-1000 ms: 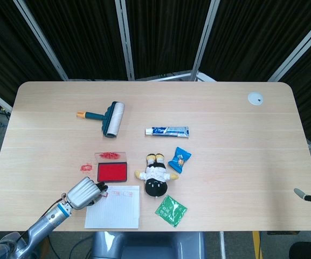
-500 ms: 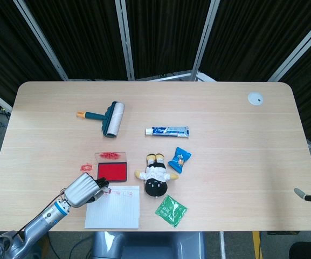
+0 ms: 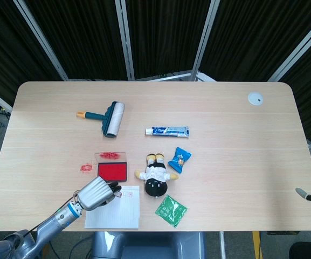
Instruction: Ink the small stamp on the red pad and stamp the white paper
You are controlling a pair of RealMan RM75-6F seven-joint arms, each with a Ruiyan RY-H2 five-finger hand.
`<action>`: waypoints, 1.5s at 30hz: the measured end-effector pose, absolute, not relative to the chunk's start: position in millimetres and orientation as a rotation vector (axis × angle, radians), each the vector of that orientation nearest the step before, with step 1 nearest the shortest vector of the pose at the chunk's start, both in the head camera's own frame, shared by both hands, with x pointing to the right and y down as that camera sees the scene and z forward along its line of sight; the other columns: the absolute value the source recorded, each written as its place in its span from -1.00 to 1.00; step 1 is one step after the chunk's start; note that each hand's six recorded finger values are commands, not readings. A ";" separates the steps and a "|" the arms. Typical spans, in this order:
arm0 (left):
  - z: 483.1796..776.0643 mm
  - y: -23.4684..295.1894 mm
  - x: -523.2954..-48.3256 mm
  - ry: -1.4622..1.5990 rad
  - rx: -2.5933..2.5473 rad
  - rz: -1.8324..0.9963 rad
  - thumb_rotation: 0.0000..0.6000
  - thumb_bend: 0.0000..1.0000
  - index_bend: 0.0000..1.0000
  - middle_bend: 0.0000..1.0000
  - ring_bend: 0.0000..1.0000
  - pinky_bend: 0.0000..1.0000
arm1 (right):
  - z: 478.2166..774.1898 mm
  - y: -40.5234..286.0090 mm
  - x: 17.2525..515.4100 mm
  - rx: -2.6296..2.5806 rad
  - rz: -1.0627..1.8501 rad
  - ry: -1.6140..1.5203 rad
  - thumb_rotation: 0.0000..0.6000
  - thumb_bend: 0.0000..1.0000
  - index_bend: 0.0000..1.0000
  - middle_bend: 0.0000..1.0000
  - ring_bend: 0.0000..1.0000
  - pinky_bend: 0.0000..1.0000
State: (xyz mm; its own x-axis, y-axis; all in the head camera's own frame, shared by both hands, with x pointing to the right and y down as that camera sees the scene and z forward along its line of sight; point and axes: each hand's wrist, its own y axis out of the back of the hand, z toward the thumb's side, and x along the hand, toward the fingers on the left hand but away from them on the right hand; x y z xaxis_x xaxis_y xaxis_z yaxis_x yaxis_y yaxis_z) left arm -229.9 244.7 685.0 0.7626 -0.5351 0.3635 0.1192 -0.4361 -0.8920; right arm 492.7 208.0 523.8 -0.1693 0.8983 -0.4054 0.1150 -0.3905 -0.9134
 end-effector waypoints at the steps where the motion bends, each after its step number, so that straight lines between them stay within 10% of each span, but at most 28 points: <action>1: 686.5 246.3 -226.9 0.314 -1.891 -0.762 1.00 -0.06 0.31 0.21 0.93 0.99 | 523.9 208.0 493.0 -1.476 1.625 -1.189 1.00 -1.00 -1.00 -1.00 -1.00 -1.00; 45: 721.5 276.0 -200.8 0.207 -1.915 -0.764 1.00 -0.06 0.32 0.21 0.93 0.99 | 525.6 206.9 498.1 -1.472 1.643 -1.200 1.00 -1.00 -1.00 -1.00 -1.00 -1.00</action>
State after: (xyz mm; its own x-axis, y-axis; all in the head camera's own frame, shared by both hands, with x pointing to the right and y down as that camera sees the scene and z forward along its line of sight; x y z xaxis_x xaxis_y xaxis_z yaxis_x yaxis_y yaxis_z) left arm -200.8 276.0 721.5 0.7839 -0.4599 0.4172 0.1870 -0.4659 -0.8649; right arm 498.1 206.9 525.6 -0.1867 0.8921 -0.4114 0.1209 -0.3948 -0.9108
